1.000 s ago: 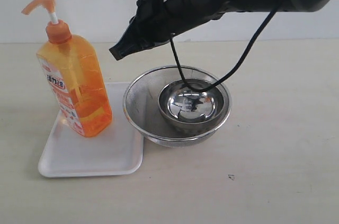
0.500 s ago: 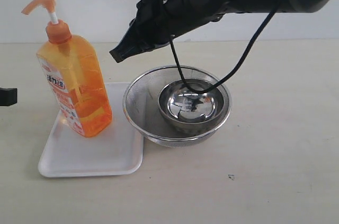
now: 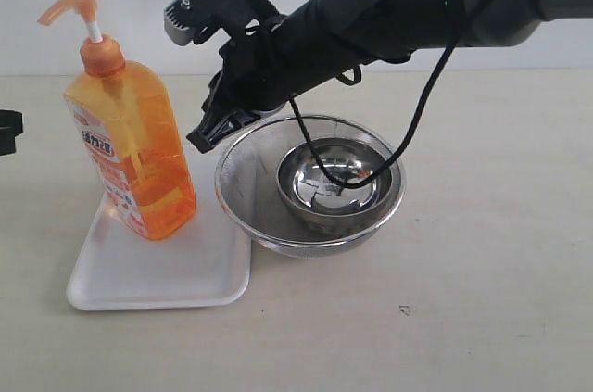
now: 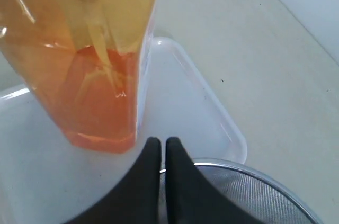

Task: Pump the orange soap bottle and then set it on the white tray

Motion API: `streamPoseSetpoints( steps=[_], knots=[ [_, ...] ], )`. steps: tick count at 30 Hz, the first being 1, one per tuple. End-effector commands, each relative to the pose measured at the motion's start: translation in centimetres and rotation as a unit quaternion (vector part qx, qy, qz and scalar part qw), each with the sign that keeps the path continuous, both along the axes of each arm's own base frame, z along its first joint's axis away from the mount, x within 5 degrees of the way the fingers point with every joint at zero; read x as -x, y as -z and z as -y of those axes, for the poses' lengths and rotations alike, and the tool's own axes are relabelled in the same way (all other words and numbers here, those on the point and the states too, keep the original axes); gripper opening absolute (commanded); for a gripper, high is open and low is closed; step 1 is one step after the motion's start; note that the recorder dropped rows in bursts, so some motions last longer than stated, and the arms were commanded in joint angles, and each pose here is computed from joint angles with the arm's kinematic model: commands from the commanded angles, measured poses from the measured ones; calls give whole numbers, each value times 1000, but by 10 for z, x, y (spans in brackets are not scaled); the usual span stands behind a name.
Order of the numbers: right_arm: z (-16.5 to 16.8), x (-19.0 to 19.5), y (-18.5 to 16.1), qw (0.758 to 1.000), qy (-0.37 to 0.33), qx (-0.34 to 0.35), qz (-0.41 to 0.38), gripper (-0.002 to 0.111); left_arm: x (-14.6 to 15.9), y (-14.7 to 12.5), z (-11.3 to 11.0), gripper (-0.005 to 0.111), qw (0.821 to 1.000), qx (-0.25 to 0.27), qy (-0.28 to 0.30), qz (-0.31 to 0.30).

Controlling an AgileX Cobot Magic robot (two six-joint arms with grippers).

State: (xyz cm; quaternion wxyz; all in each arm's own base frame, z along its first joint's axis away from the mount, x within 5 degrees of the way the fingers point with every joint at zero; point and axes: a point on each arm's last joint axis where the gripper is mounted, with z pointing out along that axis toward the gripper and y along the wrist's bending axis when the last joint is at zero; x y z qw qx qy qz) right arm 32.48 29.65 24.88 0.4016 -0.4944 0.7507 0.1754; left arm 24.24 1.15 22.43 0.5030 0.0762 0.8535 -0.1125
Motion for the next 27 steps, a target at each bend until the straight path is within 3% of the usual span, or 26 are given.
streamPoseSetpoints(
  steps=[1,6,16,27],
  knots=[
    [12,-12,2,1000,-6,-24,-12,0,-7,3,-12,5,997,64,29,35],
    [20,-19,0,996,-35,-75,-23,0,-13,15,-17,5,993,87,64,49],
    [16,-17,1,995,-71,-73,-2,0,-24,49,-15,5,986,128,100,30],
    [3,-28,30,991,-79,-100,-43,0,-25,47,-13,5,985,127,104,44]
  ],
)
